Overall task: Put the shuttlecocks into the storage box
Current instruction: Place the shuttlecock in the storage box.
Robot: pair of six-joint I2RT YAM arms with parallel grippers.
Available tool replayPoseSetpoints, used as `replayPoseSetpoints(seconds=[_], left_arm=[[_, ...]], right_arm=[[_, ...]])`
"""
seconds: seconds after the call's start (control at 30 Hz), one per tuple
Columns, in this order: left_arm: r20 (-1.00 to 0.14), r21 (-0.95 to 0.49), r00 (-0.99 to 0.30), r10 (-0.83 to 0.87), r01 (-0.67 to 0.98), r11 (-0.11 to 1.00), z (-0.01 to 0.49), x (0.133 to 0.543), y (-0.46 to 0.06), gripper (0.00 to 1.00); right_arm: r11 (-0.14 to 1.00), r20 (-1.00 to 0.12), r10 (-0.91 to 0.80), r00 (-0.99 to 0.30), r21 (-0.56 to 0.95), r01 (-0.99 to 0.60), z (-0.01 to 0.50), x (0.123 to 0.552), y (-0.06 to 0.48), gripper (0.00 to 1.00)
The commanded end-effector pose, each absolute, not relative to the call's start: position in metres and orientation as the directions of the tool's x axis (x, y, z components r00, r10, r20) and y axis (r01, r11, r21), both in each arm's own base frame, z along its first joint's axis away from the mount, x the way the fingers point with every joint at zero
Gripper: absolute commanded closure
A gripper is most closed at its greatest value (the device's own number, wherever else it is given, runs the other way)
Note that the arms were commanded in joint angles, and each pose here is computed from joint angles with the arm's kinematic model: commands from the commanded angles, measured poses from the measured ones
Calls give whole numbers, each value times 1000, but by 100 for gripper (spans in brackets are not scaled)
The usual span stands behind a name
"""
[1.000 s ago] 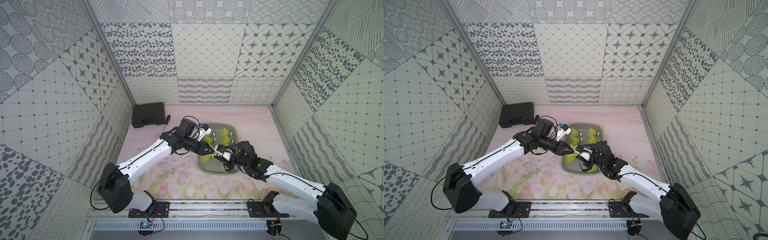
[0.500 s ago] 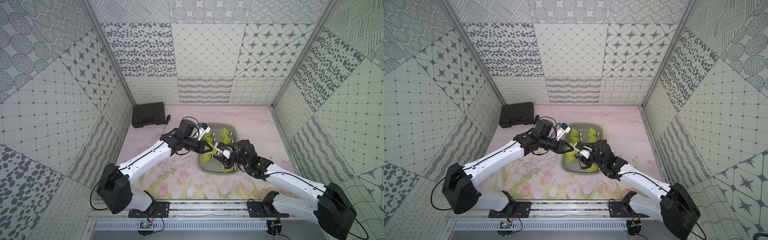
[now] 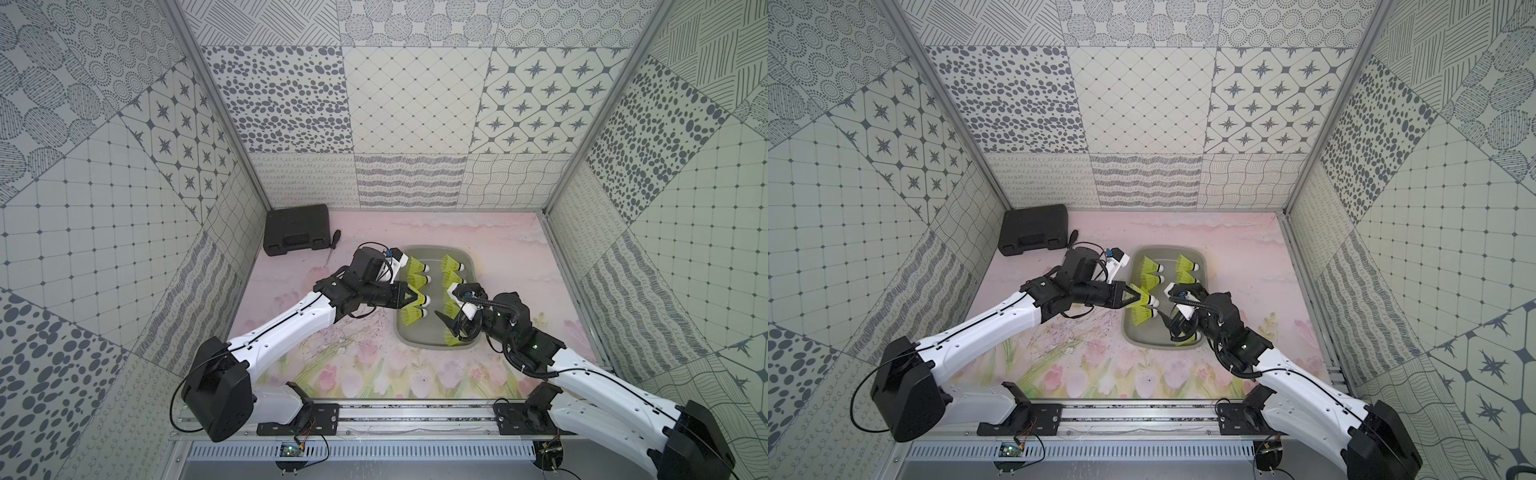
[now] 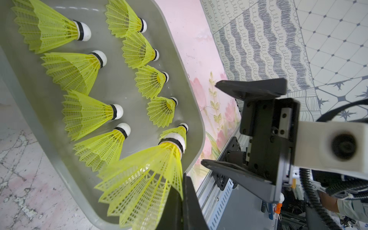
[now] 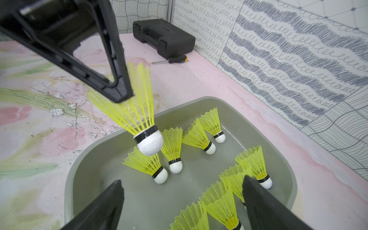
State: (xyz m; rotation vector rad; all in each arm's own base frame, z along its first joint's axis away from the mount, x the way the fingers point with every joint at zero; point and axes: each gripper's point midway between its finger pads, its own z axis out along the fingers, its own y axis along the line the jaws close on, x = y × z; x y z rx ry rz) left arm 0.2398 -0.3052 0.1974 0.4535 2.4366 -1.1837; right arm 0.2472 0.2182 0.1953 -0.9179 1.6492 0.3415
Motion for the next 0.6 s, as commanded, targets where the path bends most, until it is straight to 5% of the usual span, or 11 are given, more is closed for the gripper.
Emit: replayPoseSetpoints(seconds=[0.0, 0.57], left_arm=[[-432, -717, -902, 4, 346, 605, 195, 245, -307, 100], [-266, -782, -964, -24, 201, 589, 144, 210, -335, 100]], right_arm=[[722, -952, -307, -7, -228, -653, 219, 253, 206, 2], [801, -960, -273, -61, -191, -568, 225, 270, 193, 1]])
